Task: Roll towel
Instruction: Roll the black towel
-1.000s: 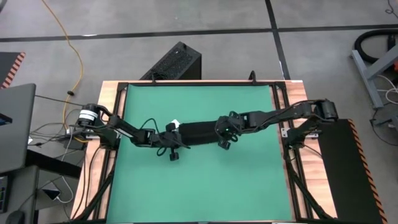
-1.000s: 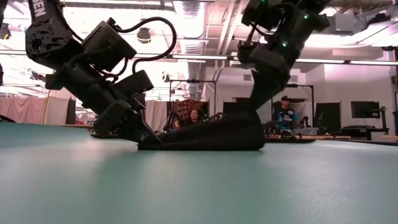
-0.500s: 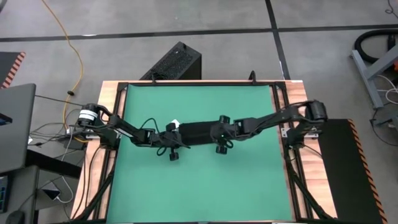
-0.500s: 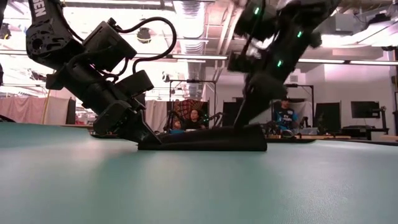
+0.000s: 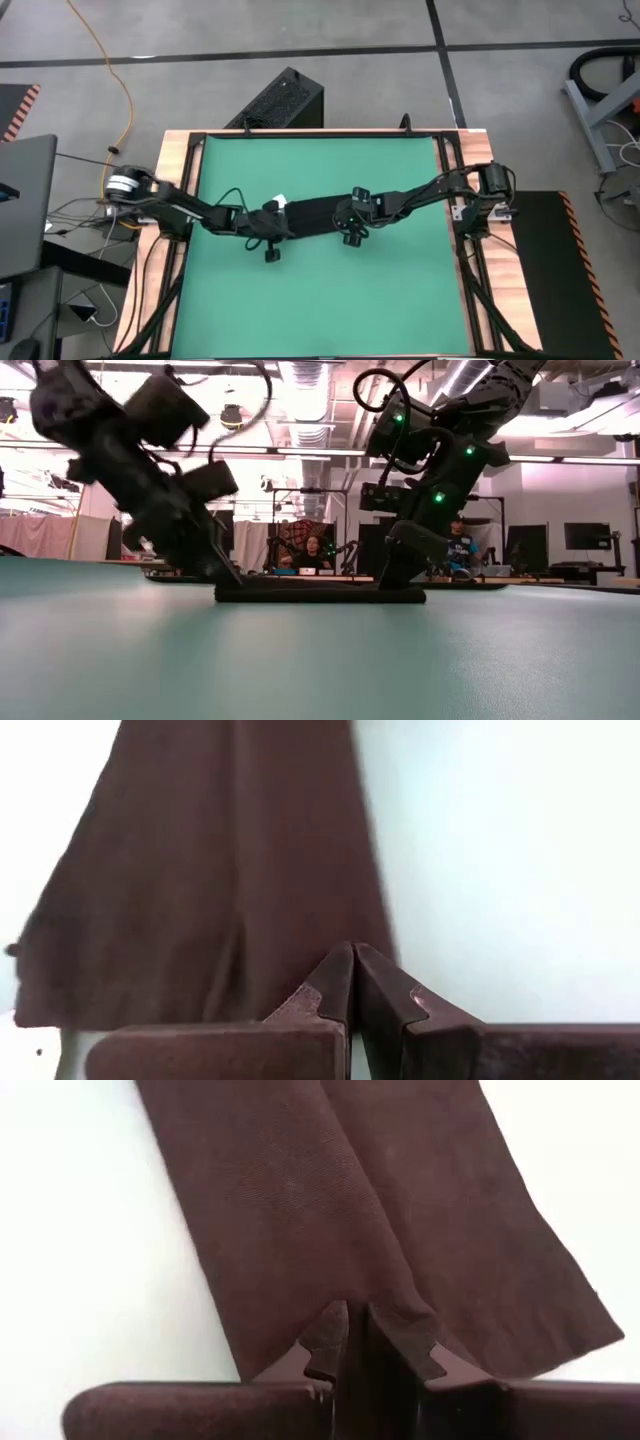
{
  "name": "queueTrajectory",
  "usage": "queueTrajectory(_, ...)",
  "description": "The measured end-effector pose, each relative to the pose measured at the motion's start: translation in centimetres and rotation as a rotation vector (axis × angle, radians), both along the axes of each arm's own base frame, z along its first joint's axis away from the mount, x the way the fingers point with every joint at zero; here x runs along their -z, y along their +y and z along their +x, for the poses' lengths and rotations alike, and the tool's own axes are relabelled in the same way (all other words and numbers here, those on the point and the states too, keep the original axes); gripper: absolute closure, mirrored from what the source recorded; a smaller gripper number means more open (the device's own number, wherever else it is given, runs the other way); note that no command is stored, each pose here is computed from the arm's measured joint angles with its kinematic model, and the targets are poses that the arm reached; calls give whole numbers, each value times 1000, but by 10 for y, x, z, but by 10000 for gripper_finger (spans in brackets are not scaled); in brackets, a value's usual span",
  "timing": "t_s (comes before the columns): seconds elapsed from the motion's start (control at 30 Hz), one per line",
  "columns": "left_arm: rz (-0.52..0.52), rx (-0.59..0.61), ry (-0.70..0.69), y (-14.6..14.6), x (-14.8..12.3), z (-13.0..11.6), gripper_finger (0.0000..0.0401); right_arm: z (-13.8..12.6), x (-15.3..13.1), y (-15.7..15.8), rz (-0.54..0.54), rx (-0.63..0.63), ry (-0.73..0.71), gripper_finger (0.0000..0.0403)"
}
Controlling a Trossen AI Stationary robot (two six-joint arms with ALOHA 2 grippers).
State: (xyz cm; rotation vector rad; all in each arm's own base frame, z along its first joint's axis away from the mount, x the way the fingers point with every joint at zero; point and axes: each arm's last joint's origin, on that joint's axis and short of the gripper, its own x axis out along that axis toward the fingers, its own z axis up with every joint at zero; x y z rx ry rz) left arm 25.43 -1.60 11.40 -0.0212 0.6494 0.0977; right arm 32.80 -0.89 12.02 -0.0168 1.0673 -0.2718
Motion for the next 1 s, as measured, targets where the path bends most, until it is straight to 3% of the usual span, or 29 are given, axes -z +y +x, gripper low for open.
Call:
queueTrajectory(0.23,115,-7,-190,-8,-46,-17,401,1,0,2,20,30,-26,338)
queueTrajectory(0.53,147,-32,-322,-6,-14,-21,401,7,-3,2,27,46,-101,338)
queueTrajectory(0.73,192,-99,-240,-5,15,-12,401,7,-3,3,27,47,-102,338)
queueTrajectory(1.0,199,-182,-187,-2,26,-13,401,7,-3,9,4,41,-109,338)
